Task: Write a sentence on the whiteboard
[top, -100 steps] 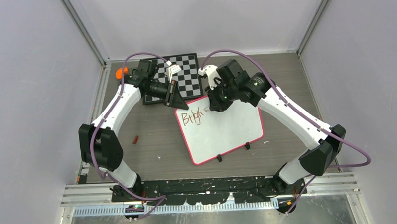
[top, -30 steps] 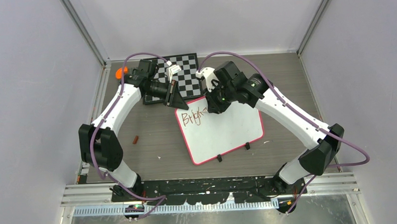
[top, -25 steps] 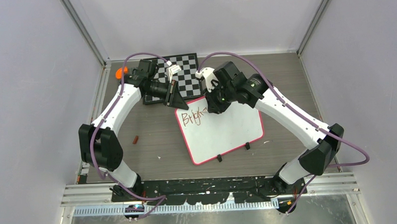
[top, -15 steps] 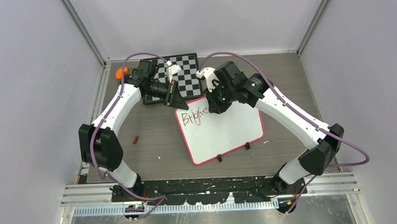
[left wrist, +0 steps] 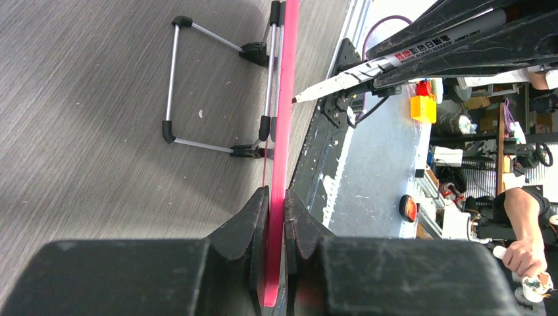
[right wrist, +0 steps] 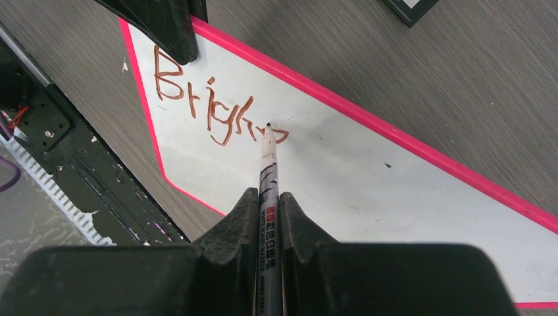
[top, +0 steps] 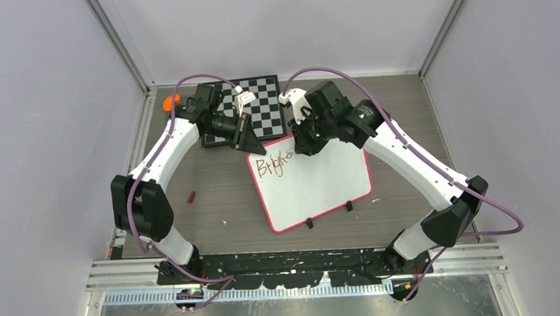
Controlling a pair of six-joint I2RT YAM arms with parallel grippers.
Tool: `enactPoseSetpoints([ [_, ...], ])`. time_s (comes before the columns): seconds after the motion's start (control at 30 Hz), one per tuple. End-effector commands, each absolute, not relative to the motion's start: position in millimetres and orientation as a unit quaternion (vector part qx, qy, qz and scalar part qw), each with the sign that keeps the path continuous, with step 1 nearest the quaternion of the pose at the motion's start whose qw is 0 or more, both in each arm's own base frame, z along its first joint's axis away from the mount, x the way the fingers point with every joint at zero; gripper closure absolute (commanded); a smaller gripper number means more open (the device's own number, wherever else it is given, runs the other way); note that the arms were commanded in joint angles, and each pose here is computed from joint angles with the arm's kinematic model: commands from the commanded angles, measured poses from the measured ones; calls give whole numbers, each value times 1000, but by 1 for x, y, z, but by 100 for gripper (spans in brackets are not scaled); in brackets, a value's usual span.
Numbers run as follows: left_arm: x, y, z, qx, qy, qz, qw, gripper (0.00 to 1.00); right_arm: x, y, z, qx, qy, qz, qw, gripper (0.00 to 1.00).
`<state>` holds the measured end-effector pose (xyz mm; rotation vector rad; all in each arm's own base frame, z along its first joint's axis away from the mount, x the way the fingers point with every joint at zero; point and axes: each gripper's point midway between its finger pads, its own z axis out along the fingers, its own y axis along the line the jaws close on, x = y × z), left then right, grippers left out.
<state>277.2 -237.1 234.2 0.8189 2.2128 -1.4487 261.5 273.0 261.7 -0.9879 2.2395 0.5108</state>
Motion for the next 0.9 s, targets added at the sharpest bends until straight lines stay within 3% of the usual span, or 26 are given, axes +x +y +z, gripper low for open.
enactPoseSetpoints([
  [0.0,276,-236,248,290,787,-508,197,100,272,281,288,-376,830,204,357,100],
  [0.87,275,-235,244,291,788,-507,194,100,255,265,248,-373,853,189,312,100],
])
